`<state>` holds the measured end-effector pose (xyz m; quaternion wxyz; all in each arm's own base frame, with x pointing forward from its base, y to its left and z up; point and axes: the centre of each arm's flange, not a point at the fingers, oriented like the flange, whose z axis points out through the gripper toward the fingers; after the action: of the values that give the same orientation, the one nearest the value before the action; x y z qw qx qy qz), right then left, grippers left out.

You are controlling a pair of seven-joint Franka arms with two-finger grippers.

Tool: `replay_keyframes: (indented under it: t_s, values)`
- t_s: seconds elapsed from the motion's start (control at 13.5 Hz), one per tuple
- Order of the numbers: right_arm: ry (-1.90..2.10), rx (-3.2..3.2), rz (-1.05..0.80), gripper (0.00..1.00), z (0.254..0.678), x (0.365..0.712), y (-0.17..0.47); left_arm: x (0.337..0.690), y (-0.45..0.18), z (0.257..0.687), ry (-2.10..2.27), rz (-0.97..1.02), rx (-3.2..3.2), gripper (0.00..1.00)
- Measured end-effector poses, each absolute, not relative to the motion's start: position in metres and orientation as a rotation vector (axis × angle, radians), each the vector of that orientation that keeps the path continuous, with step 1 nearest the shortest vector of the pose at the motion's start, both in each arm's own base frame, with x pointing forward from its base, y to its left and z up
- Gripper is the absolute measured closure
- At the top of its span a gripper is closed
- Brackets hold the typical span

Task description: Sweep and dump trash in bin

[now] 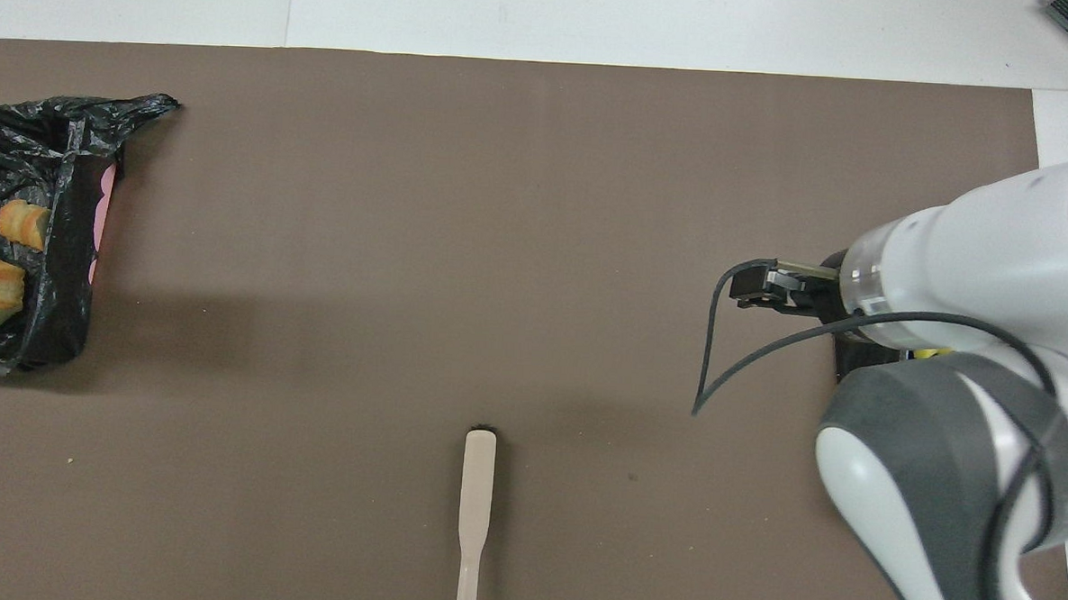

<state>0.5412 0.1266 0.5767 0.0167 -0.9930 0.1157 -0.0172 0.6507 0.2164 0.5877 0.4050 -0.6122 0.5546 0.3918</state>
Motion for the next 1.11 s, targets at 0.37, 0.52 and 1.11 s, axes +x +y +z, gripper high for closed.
replay_keyframes:
  t_s: [0.37, 0.52, 1.11]
  values:
    - [0.407, -3.118, 0.039, 0.0, 0.62, 0.532, 0.091, 0.642, 0.187, 0.588, 1.488, 0.836, -1.747, 0.69]
    - [0.447, -3.123, 0.062, 0.0, 0.619, 0.532, 0.075, 0.642, 0.169, 0.577, 1.526, 0.766, -1.857, 0.69]
    - [0.527, -3.106, 0.103, 0.0, 0.619, 0.532, 0.042, 0.616, 0.121, 0.521, 1.593, 0.511, -2.306, 0.69]
